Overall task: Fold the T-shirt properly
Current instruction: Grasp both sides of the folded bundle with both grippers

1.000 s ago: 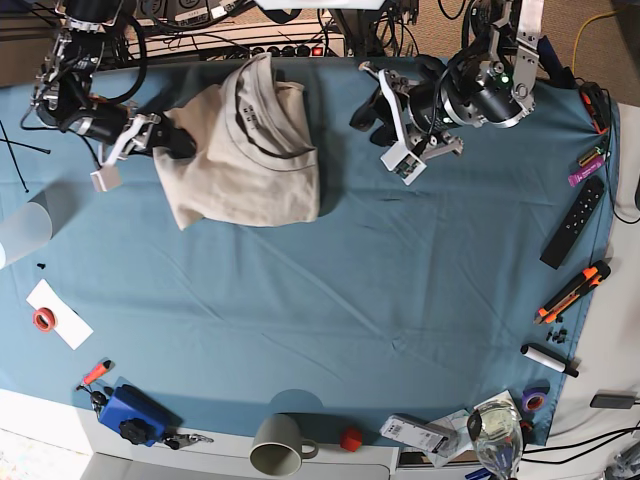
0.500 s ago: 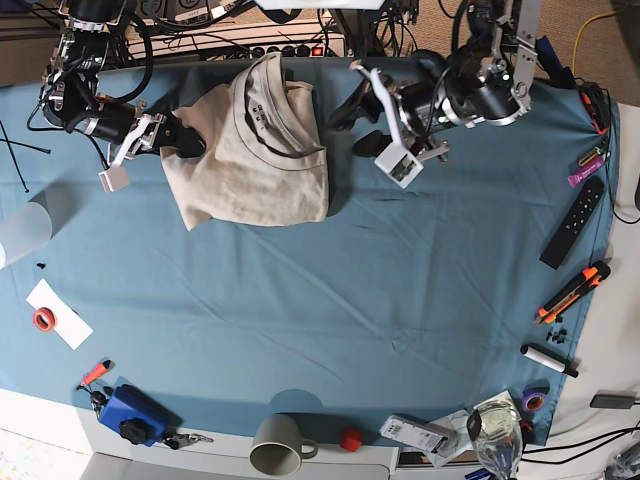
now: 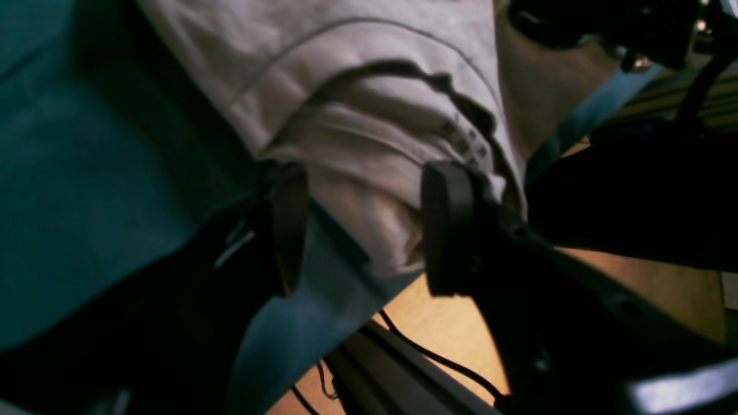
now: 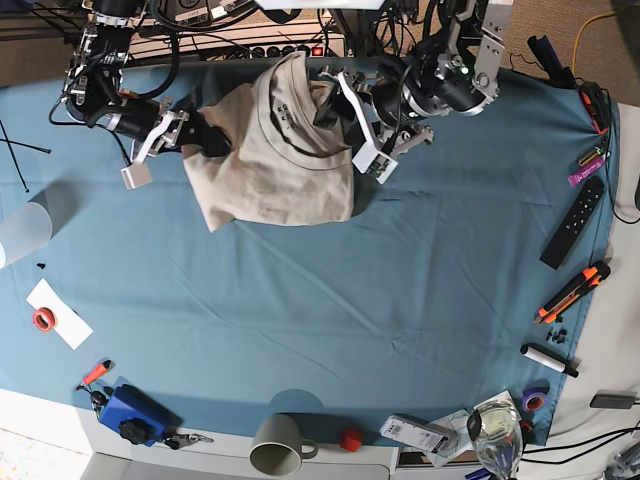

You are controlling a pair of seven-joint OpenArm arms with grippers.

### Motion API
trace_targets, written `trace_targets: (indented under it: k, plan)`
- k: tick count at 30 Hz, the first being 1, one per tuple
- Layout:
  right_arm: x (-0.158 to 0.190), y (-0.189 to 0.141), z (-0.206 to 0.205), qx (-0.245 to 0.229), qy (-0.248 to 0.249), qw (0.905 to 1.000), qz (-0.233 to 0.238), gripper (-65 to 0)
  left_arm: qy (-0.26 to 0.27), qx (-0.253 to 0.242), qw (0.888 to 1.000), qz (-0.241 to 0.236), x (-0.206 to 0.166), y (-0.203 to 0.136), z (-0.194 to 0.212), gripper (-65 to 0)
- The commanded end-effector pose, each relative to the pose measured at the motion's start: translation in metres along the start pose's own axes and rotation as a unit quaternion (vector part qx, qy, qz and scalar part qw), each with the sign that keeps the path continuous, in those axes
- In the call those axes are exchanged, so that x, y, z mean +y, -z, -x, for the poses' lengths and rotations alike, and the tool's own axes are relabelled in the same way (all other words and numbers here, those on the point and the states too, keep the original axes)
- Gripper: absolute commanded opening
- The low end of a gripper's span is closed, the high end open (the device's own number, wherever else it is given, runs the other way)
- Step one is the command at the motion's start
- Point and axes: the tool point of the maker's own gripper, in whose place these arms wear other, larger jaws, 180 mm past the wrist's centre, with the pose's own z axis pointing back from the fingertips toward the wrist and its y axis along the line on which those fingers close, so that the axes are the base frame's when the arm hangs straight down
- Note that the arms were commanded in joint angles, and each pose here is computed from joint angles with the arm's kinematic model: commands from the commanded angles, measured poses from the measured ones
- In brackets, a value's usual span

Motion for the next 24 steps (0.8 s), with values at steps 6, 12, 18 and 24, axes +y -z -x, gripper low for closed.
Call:
trace_targets:
  k: [6, 12, 18, 24]
  plan:
    - [-0.005, -0.001, 0.018, 0.047, 0.000, 0.9988, 0.017, -33.1, -0.015, 0.002, 1.000, -0.006, 0.002, 0.002, 0.002, -33.0]
    - [0.013, 0.021, 0.038, 0.094, -0.012, 0.9953, -0.016, -33.1, -0.047, 0.064, 0.997, -0.015, 0.012, 0.015, 0.035, -33.0]
    - [0.037, 0.046, 0.071, 0.167, -0.034, 0.9839, -0.054, -33.1, -0.050, 0.067, 0.996, -0.016, 0.014, 0.015, 0.036, -33.0]
    - [0.037, 0.050, 0.084, 0.196, -0.045, 0.9784, -0.048, -33.1, -0.060, 0.037, 0.998, 0.005, 0.004, 0.022, 0.019, -39.8]
